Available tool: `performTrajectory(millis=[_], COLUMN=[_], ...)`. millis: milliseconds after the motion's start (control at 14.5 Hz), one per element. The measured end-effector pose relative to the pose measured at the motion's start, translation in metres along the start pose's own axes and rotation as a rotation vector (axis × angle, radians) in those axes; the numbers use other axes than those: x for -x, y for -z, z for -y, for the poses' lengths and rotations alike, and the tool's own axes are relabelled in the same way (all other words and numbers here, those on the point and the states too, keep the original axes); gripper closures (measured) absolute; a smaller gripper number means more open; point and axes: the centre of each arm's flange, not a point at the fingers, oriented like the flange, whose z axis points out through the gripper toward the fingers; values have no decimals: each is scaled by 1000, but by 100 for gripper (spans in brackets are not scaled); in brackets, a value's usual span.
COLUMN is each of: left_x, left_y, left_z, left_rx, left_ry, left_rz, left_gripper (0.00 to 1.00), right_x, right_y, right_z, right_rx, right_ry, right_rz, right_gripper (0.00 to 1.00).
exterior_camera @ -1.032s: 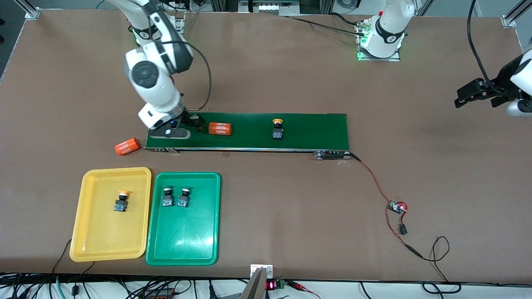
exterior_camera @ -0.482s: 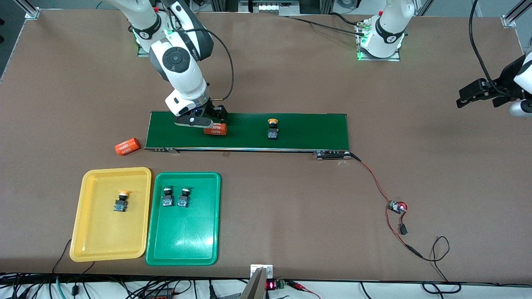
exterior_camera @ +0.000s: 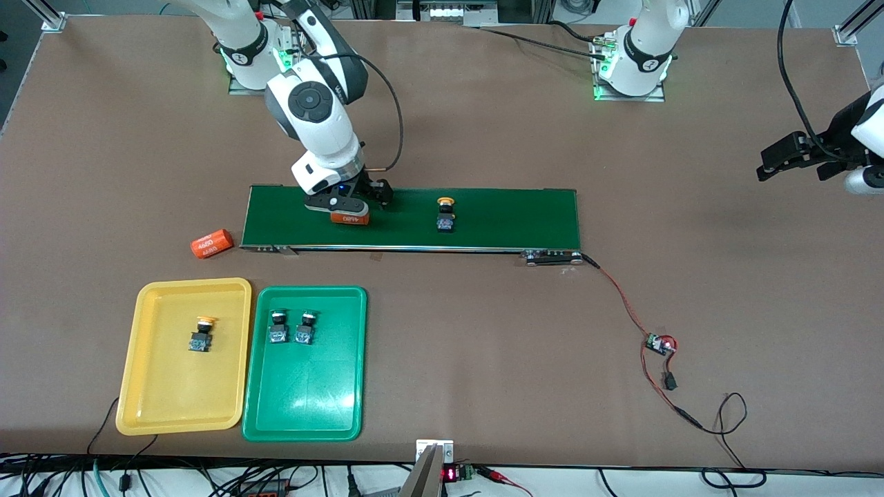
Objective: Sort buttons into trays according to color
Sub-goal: 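Move the right gripper back over the orange button on the belt, then lower the right gripper and grasp the orange-capped button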
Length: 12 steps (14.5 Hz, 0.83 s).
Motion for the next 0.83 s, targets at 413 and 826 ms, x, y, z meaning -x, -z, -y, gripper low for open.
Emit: performTrajectory(millis=[413, 826], left_x=[1, 0], left_y=[0, 0], left_z=[-13, -10], left_rx=[-1, -1], left_ry=[-23, -18], left_rz=[0, 0], left_gripper=[0, 0], right_x=[-3, -5], right_y=[-3, -1], right_z=[5, 6], right_rx=[1, -3], right_ry=[103, 124], right_rz=[-2, -6], right_gripper=[0, 0])
